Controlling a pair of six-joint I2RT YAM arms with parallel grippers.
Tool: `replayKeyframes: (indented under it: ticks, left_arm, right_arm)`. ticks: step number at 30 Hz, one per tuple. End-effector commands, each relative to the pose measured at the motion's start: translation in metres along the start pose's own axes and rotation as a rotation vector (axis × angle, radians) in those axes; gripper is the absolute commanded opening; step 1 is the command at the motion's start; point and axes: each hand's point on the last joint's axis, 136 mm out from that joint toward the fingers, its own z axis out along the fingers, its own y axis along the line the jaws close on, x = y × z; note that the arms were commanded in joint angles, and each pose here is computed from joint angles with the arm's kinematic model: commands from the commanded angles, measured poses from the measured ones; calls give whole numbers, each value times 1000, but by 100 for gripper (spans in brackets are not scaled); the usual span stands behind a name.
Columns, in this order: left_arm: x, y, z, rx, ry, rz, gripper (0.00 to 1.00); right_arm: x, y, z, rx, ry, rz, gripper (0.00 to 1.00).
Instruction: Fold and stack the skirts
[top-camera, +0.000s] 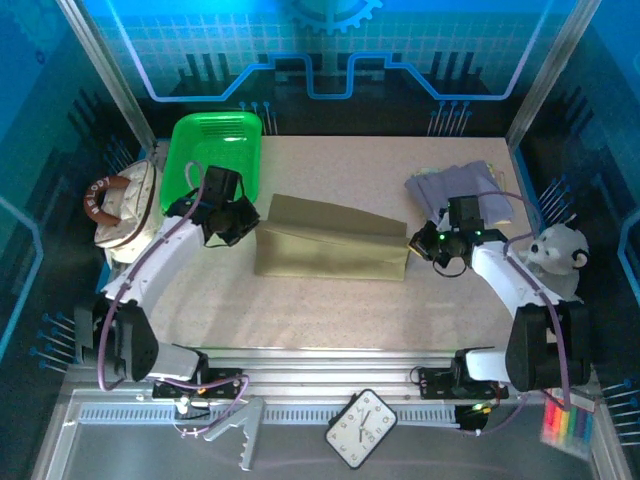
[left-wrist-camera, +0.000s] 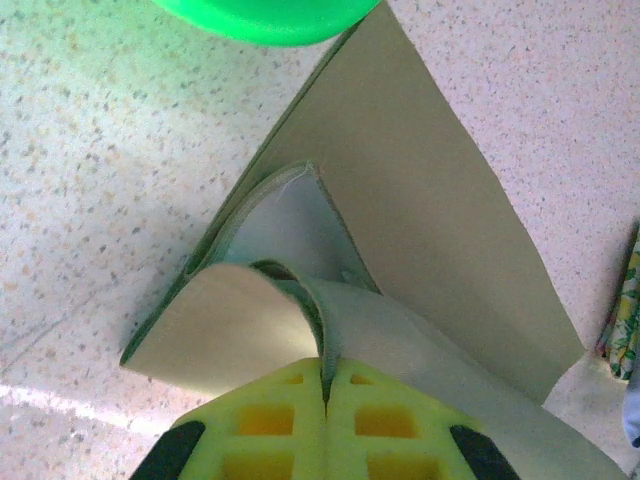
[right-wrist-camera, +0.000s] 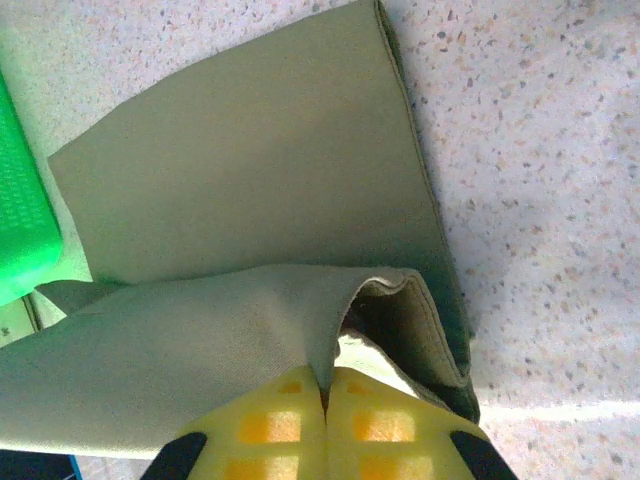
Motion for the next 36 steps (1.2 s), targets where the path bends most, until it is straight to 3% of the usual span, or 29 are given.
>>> replayKeyframes:
  ticks: [1, 8, 14, 18, 20, 24, 27, 29, 31, 36]
  left_arm:
    - [-32, -18, 20, -7, -49, 62, 0]
    - [-66, -65, 79, -2, -8, 165, 0]
    - [-80, -67, 111, -75, 8, 217, 0]
    - [-89, -69, 123, -96, 5, 228, 2]
    - [-95, -72, 123, -95, 2, 227, 13]
    - [-101, -84, 108, -70, -5, 215, 62]
    - [-90, -97, 93, -3, 19, 202, 84]
    - [-75, -108, 85, 46, 41, 216, 93]
    - [-55, -119, 83, 100, 83, 230, 99]
    - [-9, -142, 110, 236, 256, 187, 99]
  right_arm:
    - [-19, 1, 20, 16, -7, 20, 0]
    - [-54, 8, 54, 56, -4, -2, 0]
    - [-64, 5, 68, 76, 2, -3, 5]
    - [-75, 6, 72, 82, -7, -14, 14]
    - [-79, 9, 67, 73, -22, -20, 23]
    - [-82, 21, 46, 51, -75, -60, 46]
    - [-78, 35, 25, 8, -105, -61, 76]
    - [-71, 46, 15, -17, -120, -72, 97]
    - [-62, 57, 11, -40, -122, -93, 100]
    - [-37, 96, 41, -156, -19, -163, 100]
